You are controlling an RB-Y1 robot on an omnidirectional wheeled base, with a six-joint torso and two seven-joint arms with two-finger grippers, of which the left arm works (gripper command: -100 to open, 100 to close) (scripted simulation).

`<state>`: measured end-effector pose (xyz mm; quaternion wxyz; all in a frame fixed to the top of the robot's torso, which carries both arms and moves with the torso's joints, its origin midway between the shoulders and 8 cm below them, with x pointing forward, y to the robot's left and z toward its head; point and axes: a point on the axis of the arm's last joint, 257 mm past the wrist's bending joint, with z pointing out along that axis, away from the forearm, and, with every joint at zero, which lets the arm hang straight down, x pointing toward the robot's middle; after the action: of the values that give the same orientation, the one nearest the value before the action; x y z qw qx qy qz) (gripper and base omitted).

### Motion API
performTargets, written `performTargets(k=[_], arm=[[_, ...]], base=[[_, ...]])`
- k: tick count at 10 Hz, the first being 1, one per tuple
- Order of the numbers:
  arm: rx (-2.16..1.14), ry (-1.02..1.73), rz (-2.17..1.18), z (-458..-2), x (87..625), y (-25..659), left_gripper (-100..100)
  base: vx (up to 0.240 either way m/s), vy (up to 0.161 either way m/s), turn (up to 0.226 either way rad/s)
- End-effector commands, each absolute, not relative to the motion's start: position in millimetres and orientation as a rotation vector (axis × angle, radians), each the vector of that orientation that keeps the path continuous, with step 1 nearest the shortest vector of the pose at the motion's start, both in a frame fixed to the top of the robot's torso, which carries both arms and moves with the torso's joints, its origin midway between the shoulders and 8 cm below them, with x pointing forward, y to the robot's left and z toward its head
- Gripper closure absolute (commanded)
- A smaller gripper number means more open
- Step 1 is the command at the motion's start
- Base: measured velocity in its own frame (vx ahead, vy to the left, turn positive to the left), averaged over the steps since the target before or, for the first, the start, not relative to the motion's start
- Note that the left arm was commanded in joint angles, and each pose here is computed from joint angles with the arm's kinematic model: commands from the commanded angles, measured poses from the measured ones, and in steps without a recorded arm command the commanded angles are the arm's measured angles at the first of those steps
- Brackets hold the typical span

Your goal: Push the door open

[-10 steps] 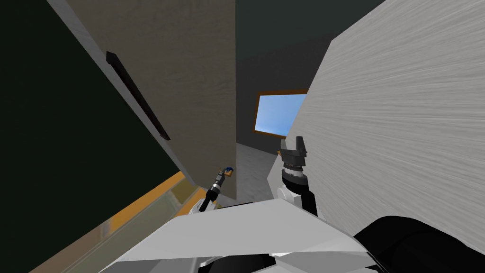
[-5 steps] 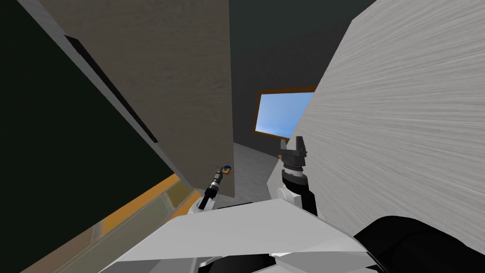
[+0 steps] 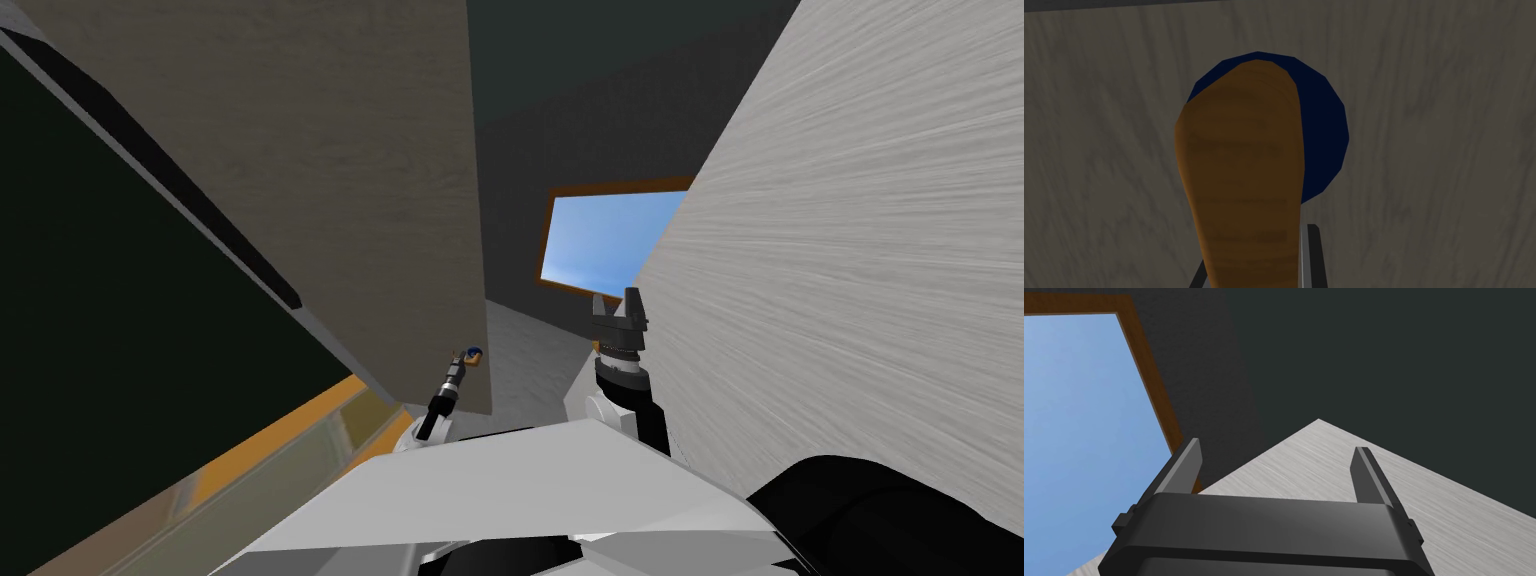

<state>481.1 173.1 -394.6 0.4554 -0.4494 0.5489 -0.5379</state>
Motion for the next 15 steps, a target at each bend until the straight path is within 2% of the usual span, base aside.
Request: performTargets(k=[1,3,15], arm=[[-1.120,1.327,-1.317,-391,485,179,100],[-1.141,1.307,-1.304,-391,486,184,100],[-1.142,1.246,-1.174,-387,491,245,100]], base=[[0.158,-0.154,0.063],[0.173,-0.125,0.055],[0.170,-0.055,0.068]])
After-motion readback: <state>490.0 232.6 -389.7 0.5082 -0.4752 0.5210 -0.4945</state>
